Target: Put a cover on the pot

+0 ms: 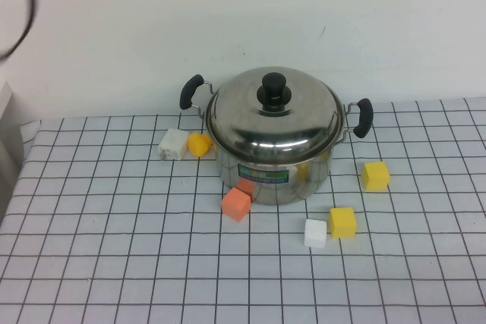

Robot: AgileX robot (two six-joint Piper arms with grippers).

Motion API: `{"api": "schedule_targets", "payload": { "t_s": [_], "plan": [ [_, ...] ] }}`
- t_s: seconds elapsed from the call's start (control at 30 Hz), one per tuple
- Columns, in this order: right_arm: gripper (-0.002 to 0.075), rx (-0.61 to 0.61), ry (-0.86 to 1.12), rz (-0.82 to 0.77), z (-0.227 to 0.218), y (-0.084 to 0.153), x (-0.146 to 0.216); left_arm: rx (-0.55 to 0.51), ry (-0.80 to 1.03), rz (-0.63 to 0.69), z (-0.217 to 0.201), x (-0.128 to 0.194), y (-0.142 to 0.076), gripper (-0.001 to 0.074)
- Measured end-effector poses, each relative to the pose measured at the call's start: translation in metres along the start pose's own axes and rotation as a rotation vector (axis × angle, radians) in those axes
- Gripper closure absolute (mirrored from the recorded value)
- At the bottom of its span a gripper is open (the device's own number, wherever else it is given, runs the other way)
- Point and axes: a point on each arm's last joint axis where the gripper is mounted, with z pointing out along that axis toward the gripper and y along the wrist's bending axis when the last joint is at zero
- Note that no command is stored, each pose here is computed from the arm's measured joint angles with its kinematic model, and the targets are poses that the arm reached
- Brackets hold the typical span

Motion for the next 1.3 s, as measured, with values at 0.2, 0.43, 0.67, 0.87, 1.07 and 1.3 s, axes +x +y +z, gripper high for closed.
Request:
{"api": "schedule_targets", "payload": {
  "t_s": [0.2, 0.43, 0.67, 0.87, 1.07, 1.3],
  "plan": [
    [0.0717, 0.000, 0.000, 0.000, 0.000, 0.000, 0.000, 0.001, 0.023, -0.028, -0.081, 0.037, 0.018, 0.0735],
    [0.0717, 0.000, 0.000, 0.000, 0.000, 0.000, 0.000, -0.001, 0.052, -0.063, -0.153, 0.106, 0.036, 0.0735],
    [0.0717, 0.000, 0.000, 0.000, 0.000, 0.000, 0.000, -0.006, 0.107, -0.126, -0.179, 0.164, 0.044, 0.0735],
    [0.0717, 0.000, 0.000, 0.000, 0.000, 0.000, 0.000, -0.015, 0.171, -0.204, -0.184, 0.197, 0.046, 0.0736],
    [0.0717, 0.000, 0.000, 0.000, 0.000, 0.000, 0.000, -0.047, 0.204, -0.353, -0.184, 0.207, 0.047, 0.0736],
    [0.0717, 0.000, 0.000, 0.000, 0.000, 0.000, 0.000, -0.090, 0.155, -0.322, -0.184, 0.204, 0.052, 0.0736]
  ]
}}
